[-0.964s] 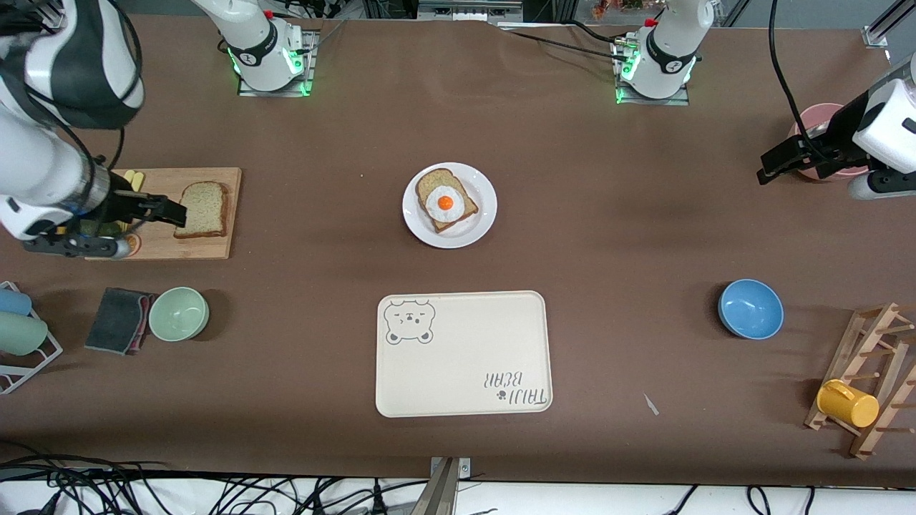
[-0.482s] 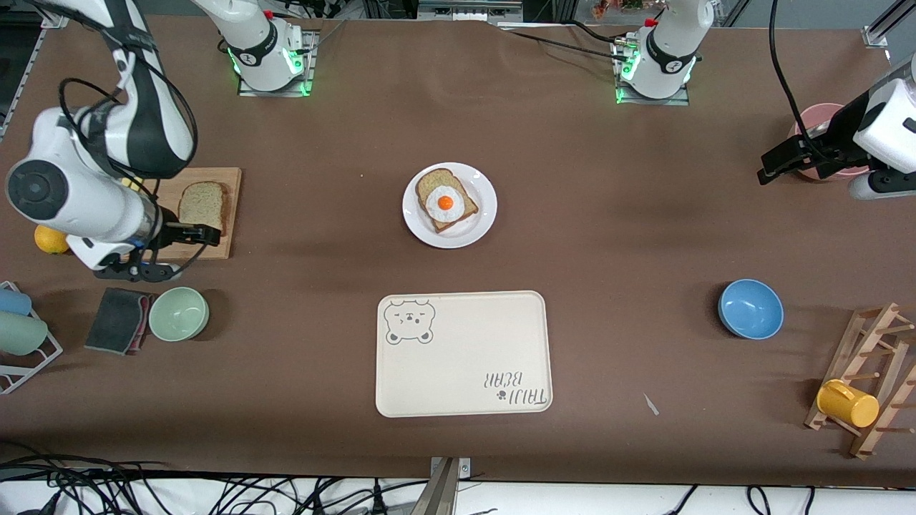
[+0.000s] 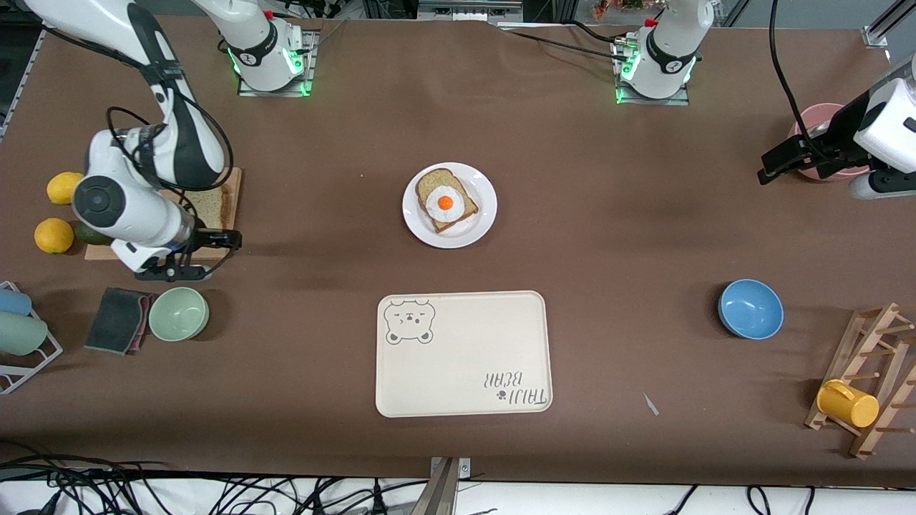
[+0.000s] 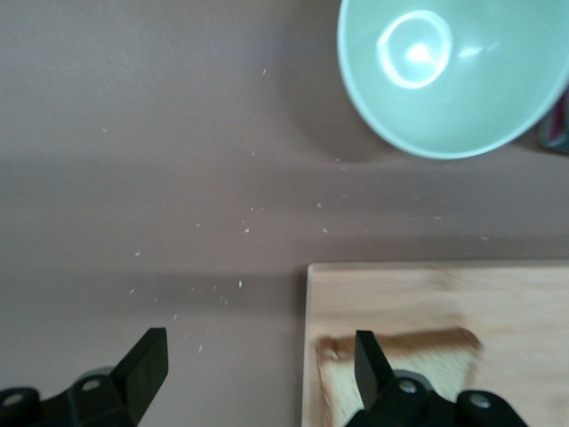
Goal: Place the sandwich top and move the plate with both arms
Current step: 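Move the right gripper down over the bread slice on the cutting board, then close the right gripper on the bread slice's edge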
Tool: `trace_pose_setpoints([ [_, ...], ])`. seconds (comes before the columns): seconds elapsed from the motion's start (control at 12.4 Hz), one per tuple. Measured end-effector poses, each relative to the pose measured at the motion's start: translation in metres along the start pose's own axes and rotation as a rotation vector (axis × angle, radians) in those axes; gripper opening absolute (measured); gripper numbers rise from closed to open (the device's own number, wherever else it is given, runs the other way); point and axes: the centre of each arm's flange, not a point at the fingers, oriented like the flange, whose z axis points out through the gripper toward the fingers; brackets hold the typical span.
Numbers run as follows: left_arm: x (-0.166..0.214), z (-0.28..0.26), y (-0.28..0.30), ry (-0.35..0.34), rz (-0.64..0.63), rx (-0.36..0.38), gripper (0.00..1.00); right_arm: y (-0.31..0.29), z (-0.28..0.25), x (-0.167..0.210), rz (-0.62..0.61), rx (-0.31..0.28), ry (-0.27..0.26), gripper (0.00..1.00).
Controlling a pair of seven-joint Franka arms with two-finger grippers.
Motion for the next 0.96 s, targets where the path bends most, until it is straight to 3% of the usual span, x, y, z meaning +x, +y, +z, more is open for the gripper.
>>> trace_pose_setpoints([
  [0.24,0.0,0.0,0.0,0.001,0.0,0.0,1.0,-0.003,0.046,-0.033,0.02,0.008,-0.016,0.95],
  [0.96,0.0,-0.001,0.0,0.001,0.0,0.0,1.0,0.019,0.032,-0.052,0.032,-0.032,-0.064,0.92],
])
